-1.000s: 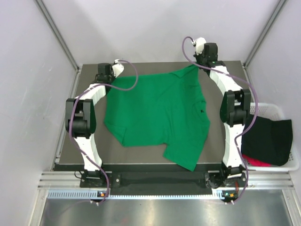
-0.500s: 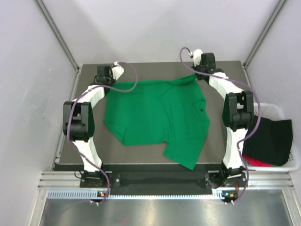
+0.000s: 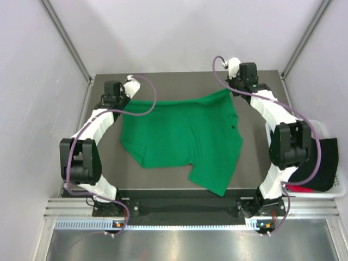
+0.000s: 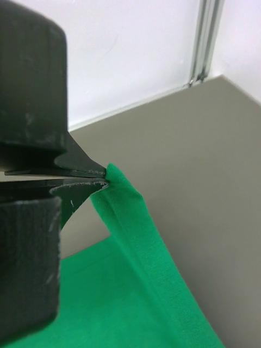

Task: Fold and stack the t-shirts
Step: Fold the tshirt

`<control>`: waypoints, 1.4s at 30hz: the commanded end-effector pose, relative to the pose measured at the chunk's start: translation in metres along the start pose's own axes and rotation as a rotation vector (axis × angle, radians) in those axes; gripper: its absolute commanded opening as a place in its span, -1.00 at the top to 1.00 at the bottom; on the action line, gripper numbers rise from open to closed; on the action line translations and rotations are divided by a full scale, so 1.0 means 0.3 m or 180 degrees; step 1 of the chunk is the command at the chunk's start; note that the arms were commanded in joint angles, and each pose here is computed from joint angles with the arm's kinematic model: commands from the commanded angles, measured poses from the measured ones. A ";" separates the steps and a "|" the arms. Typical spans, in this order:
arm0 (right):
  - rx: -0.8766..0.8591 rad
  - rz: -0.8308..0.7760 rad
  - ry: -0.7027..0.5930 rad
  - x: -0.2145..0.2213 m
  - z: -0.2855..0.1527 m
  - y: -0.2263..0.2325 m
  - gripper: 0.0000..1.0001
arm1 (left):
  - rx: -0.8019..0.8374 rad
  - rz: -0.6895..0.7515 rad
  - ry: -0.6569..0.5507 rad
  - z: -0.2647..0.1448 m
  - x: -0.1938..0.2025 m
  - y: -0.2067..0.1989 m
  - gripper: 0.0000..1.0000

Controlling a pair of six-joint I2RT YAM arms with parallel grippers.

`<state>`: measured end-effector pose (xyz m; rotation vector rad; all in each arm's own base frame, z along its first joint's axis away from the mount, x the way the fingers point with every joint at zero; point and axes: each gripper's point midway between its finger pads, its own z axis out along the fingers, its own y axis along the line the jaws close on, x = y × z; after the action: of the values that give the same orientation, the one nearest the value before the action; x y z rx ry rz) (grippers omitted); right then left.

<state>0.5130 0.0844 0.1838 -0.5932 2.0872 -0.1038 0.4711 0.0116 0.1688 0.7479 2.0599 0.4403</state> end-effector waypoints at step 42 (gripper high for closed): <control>-0.0703 0.0409 0.0339 0.240 -0.267 0.217 1.00 | 0.0461 0.0024 0.0633 0.002 0.311 -0.244 1.00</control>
<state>0.3838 0.0924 0.1309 -0.6169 2.3340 0.1587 0.4051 0.0179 0.0660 0.8489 2.3088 0.3893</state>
